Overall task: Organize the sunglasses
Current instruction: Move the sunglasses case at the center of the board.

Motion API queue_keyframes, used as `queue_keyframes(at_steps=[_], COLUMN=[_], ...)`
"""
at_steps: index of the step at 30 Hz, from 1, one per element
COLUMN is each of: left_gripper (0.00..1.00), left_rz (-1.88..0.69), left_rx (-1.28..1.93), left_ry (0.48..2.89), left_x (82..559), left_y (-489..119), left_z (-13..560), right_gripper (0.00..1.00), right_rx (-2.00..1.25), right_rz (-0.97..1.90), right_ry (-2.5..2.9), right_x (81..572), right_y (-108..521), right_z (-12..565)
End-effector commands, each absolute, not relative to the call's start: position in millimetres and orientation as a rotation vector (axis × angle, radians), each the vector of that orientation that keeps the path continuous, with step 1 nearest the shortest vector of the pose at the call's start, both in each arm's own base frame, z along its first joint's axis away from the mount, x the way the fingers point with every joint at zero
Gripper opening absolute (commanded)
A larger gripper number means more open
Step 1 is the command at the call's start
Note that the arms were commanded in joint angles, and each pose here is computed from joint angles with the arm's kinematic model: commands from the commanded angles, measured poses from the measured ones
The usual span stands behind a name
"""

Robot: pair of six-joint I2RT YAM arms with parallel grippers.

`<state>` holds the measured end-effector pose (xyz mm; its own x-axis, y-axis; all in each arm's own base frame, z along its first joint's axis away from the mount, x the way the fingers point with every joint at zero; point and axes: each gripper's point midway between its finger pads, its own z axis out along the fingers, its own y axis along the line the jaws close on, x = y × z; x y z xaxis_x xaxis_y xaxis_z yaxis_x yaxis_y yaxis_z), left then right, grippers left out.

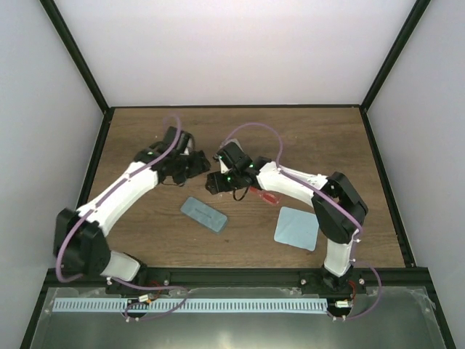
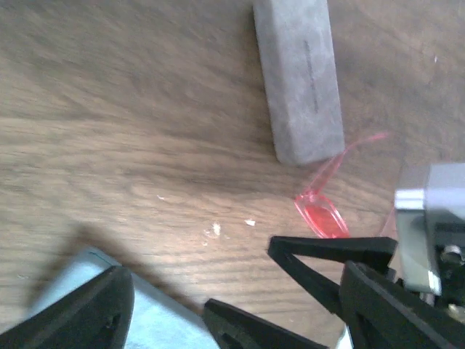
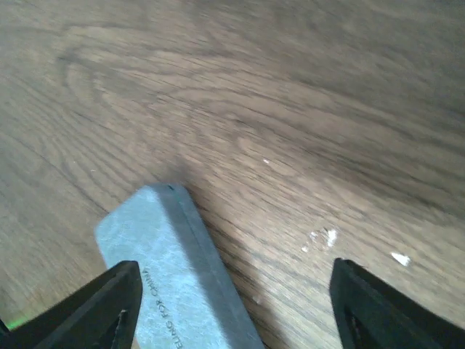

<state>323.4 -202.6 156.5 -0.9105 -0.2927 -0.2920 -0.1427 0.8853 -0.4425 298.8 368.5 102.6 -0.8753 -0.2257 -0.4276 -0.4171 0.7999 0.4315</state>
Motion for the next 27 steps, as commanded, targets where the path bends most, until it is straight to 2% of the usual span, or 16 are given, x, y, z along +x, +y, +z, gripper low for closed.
queue_keyframes(at_steps=[1,2,3,5,9,15,17,19,23,24,27], left_gripper=[0.89,0.97,1.00,1.00,1.00,1.00,1.00,1.00,1.00,1.00,1.00], left_rz=[-0.508,-0.499,-0.510,-0.550,-0.580,-0.573,-0.572,-0.565,-0.554,-0.551,-0.534], left_rx=[-0.555,-0.646,-0.696,-0.817,-0.884,-0.899,-0.898,-0.901,-0.899,-0.899,-0.900], left_ry=[2.572,2.553,2.542,2.501,2.485,2.508,2.513,2.520,2.531,2.531,2.529], left_x=[327,325,319,313,302,292,289,286,282,282,282], left_y=[-141,-119,-107,-77,-55,-53,-53,-52,-50,-50,-48], left_z=[157,153,150,144,137,126,123,119,115,115,116], right_gripper=[0.83,0.89,0.93,0.99,1.00,0.99,0.94,0.83,0.53,0.49,0.45], right_rx=[-0.693,-0.759,-0.827,-0.945,-1.097,-1.216,-1.216,-1.197,-1.117,-1.090,-0.993], right_rz=[0.669,0.659,0.646,0.599,0.516,0.386,0.355,0.349,0.400,0.408,0.375], right_ry=[2.550,2.530,2.505,2.466,2.454,2.483,2.499,2.505,2.484,2.482,2.507], right_x=[285,278,271,257,242,236,237,240,250,254,270], right_y=[389,395,400,409,416,415,413,415,431,436,448], right_z=[113,111,109,102,80,42,35,35,59,66,80])
